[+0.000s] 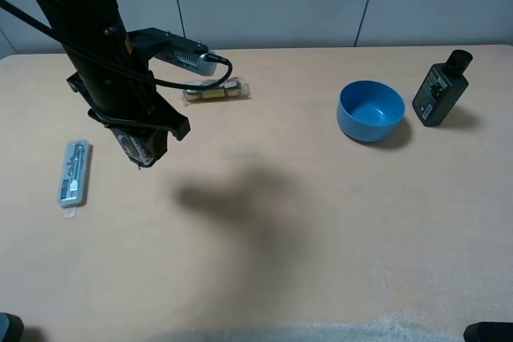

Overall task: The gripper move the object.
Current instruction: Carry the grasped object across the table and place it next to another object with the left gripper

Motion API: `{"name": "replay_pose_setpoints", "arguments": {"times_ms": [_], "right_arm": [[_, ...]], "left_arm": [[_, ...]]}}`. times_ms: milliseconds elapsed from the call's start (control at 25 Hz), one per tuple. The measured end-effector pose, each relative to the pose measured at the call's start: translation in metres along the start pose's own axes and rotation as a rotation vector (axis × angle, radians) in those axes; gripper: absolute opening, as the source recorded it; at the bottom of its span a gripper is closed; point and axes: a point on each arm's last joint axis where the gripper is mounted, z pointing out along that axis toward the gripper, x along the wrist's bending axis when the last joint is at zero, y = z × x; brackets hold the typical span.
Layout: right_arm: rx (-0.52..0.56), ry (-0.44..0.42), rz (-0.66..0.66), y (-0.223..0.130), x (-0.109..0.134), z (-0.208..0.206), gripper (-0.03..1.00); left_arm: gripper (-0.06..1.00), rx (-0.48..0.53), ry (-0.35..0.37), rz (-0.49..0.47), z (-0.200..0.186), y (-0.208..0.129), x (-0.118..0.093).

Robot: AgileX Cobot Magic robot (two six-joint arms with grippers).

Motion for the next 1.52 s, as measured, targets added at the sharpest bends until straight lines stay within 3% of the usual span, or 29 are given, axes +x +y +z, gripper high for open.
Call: {"name": "replay_pose_setpoints", "arguments": {"times_ms": [320, 800, 1240, 1520], "right_arm": [[0.0, 0.0, 0.0, 0.0, 0.0, 0.0, 0.69], [0.0, 0.0, 0.0, 0.0, 0.0, 0.0, 0.69], [0.0, 0.0, 0.0, 0.0, 0.0, 0.0, 0.69], [0.0, 0.0, 0.0, 0.0, 0.0, 0.0, 0.69]], "left_arm": [[0.48, 0.022, 0.002, -0.082, 0.021, -0.014, 0.024], [0.48, -0.023, 0.004, -0.199, 0.045, -0.031, 0.056], [0.48, -0.082, 0.017, -0.266, 0.056, -0.039, 0.075], [0.48, -0.075, 0.014, -0.268, 0.076, -0.036, 0.077]]}}
